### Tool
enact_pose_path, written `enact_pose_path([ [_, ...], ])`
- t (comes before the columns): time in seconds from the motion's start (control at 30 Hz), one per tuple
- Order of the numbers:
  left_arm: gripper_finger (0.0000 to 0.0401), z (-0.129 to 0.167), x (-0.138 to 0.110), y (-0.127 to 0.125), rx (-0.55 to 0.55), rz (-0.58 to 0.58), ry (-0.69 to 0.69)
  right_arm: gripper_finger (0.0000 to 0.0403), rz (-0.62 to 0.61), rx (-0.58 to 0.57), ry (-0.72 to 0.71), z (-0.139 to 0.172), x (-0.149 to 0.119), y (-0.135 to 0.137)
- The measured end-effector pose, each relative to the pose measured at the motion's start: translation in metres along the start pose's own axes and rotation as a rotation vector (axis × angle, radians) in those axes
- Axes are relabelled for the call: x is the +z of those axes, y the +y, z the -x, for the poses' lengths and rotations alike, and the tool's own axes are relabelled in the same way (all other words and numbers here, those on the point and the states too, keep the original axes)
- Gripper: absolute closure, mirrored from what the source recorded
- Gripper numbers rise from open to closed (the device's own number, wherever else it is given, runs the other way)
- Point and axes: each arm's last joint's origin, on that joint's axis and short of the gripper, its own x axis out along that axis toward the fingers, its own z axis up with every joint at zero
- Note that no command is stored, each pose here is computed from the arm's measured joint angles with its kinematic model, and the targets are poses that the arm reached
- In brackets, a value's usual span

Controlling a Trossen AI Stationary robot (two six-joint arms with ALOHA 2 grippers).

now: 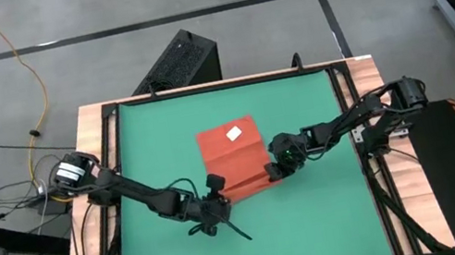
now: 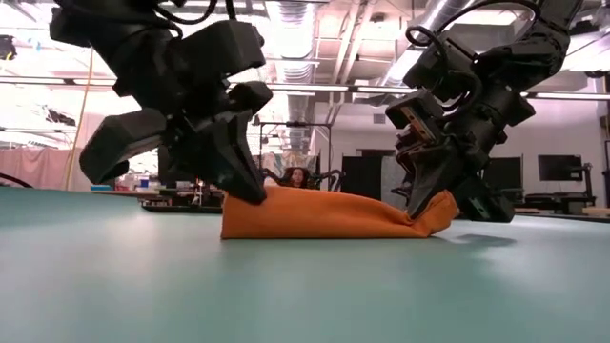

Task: Roll towel
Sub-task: Roll the orange microfiber towel

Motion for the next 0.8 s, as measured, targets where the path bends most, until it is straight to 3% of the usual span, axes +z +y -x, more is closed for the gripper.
enact_pose_path([
  [0.43, 0.0401, -0.004, -0.016, 0.005, -0.029, 0.094, 0.101, 0.0301, 0.173, 0.056, -0.022, -0.002, -0.004, 0.008],
  [0.8, 0.0401, -0.007, -0.035, 0.001, -0.038, 0.161, 0.134, 0.0190, 0.208, 0.091, -0.076, 0.002, 0.007, 0.010],
])
